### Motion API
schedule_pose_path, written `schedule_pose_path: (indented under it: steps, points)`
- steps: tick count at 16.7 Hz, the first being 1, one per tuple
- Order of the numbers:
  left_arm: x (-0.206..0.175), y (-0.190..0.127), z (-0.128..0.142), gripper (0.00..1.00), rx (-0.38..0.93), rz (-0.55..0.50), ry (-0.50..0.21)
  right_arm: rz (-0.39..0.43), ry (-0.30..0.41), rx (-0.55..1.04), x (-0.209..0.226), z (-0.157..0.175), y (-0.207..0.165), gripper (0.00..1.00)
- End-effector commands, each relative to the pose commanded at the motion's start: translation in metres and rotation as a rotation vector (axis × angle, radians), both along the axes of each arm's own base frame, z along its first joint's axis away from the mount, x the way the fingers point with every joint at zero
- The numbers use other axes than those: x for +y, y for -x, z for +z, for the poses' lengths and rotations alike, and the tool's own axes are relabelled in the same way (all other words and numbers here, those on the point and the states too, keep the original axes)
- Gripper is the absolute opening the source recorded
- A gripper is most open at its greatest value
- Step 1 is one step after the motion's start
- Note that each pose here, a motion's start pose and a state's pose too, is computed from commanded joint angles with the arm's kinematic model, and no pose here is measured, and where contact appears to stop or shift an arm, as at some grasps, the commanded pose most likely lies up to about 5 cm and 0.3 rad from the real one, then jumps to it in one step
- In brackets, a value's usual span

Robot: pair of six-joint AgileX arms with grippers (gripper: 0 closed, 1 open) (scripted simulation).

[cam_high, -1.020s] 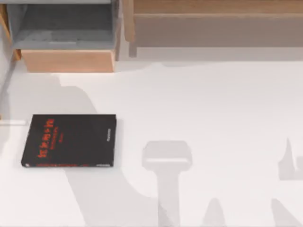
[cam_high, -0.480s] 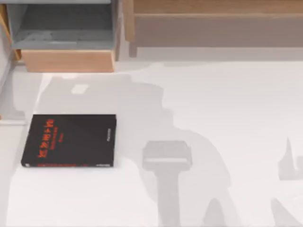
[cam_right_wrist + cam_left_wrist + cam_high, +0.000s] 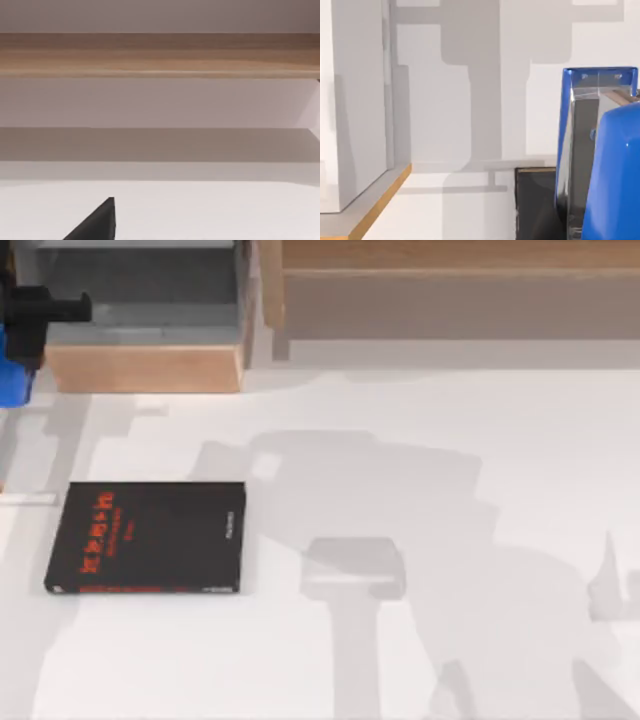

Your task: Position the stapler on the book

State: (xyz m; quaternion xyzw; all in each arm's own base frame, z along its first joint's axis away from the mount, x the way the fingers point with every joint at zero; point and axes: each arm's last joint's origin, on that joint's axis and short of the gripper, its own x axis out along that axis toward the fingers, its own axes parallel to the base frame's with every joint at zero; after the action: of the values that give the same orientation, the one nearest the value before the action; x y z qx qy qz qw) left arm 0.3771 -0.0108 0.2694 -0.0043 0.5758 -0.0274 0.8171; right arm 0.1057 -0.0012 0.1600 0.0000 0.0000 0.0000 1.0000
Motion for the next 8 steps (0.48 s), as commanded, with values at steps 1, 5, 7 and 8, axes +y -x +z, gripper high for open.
schedule_pose_path:
  steps: [1,5,7,8]
  points:
    - [-0.015,0.004,-0.011,0.00,0.030,-0.001,0.001,0.000,0.000,0.000,0.000,0.000,0.000,1.00]
    - [-0.067,0.024,-0.056,0.00,0.148,-0.005,-0.021,0.000,0.000,0.000,0.000,0.000,0.000,1.00]
    - [-0.084,0.034,-0.074,0.00,0.196,-0.004,-0.041,0.000,0.000,0.000,0.000,0.000,0.000,1.00]
    - [-0.089,0.038,-0.080,0.00,0.214,-0.004,-0.049,0.000,0.000,0.000,0.000,0.000,0.000,1.00]
